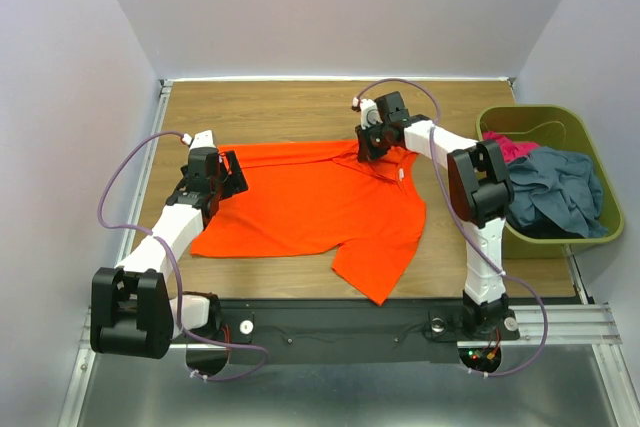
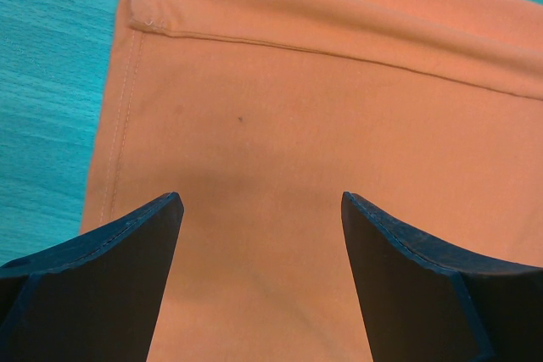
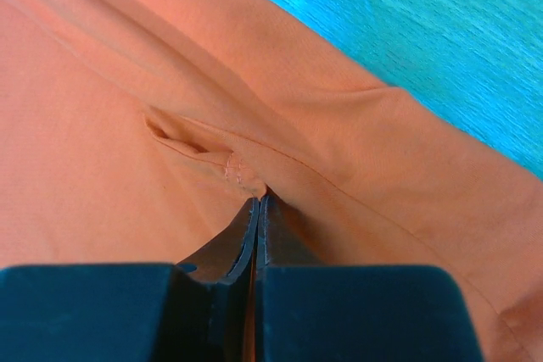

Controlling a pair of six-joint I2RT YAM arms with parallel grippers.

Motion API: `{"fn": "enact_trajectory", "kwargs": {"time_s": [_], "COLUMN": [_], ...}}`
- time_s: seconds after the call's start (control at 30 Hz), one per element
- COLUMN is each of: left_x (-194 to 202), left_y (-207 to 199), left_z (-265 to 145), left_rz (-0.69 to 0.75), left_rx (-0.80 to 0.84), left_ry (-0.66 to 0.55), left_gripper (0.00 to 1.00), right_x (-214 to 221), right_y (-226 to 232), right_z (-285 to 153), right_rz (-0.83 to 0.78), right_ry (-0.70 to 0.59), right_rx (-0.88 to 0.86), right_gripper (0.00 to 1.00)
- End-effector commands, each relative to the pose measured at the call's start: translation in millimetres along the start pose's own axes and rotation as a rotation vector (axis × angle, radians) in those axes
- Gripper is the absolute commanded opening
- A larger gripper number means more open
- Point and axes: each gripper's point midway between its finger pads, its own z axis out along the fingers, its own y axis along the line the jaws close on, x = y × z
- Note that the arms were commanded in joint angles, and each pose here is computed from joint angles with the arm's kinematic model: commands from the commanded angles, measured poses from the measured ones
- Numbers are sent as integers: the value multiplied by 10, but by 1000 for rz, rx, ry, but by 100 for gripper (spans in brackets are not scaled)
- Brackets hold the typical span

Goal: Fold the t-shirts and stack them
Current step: Fold the tshirt

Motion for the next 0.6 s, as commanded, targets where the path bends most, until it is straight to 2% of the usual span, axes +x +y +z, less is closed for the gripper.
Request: {"fn": "enact_trajectory", "kwargs": {"time_s": [0.0,0.3,0.57], "left_x": [-268,-263,-254], "left_y": [-92,-96,-99], "left_z": [-42,-43,-41], "left_rz": [0,2,1], "left_rx": [30,31,34], "left_ry": [-70,-68,-64], "left_gripper": [87,87,87], "right_x": [-328,-404,-189], "right_y": [161,342,538], "right_z": [-230,-496,-480], "right_rz": [-57,-63,-37], "right_ry": [-93,-129,-86], "right_rx": [-12,-8,-23], "right_gripper": [1,1,1]}}
